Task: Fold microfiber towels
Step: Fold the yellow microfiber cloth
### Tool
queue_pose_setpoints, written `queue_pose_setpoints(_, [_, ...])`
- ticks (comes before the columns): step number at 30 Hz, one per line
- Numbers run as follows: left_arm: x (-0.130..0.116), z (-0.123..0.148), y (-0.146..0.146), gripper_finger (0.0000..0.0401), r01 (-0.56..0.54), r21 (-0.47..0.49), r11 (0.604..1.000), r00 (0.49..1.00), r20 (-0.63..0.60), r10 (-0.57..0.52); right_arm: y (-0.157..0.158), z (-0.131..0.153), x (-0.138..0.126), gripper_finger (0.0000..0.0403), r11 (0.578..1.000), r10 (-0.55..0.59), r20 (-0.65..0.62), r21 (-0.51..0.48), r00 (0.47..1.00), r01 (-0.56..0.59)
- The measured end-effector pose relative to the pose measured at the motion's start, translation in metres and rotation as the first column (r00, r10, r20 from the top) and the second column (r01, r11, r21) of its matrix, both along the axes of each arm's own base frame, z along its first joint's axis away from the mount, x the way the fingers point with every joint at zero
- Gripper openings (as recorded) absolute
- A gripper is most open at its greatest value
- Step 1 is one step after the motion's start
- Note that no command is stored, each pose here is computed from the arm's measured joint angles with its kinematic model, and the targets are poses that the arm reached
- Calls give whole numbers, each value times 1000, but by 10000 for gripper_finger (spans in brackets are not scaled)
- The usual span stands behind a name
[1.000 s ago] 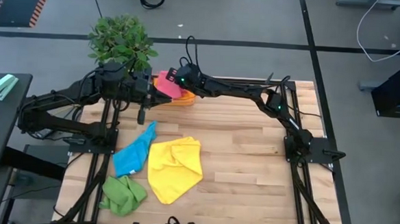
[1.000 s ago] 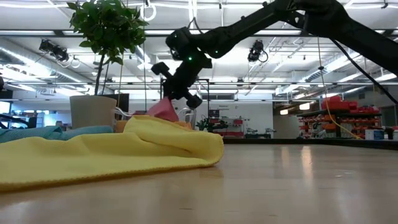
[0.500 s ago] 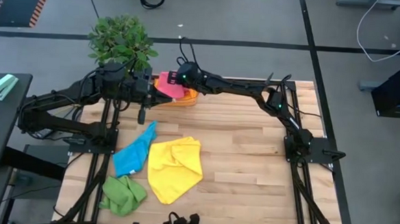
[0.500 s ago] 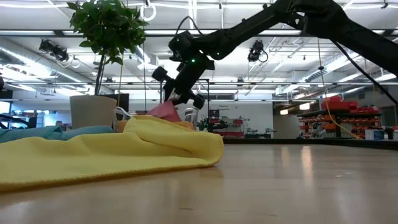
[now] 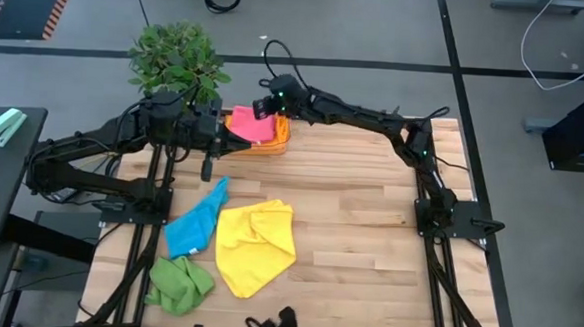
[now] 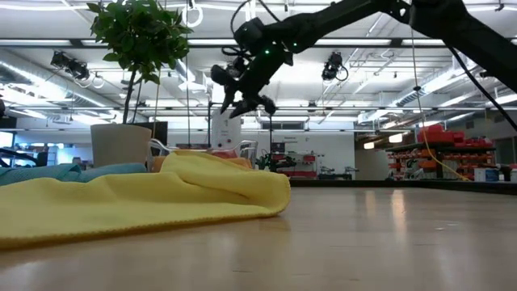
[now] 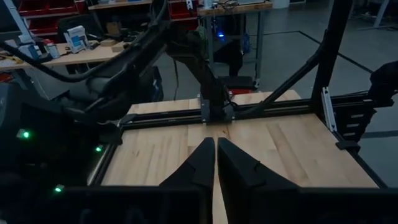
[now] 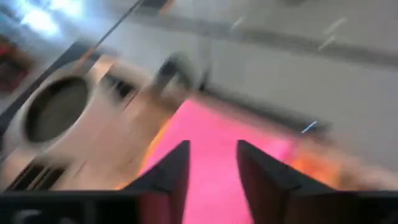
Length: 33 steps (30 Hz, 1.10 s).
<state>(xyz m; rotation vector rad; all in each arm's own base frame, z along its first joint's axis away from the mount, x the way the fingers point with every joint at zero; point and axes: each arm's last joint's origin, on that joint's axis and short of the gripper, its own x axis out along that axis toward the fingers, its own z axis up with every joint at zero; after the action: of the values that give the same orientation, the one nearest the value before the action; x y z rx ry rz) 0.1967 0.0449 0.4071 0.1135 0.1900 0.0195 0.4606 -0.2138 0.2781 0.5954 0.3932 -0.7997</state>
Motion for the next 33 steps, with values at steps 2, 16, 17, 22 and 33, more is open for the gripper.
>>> queue_pose_setpoints(2, [0,0,0,20,-2,-11,1000,1000,0,2,6,-10,6,98,994,83,13,68,996,-84])
queue_pose_setpoints(16, [-2,1,8,20,-75,-124,989,997,14,77,1,-69,18,2,981,172,-269,-36,948,-188])
queue_pose_setpoints(17, [-2,1,9,18,-82,-142,987,996,13,84,-1,-71,17,2,980,168,-293,-50,941,-191])
queue_pose_setpoints(22, [-2,1,10,10,-94,-189,977,995,13,98,-4,-83,9,2,970,210,-431,-22,878,-243])
queue_pose_setpoints(33, [-2,1,10,30,-98,-218,971,995,14,104,-7,-82,-9,0,967,229,-565,36,793,-253])
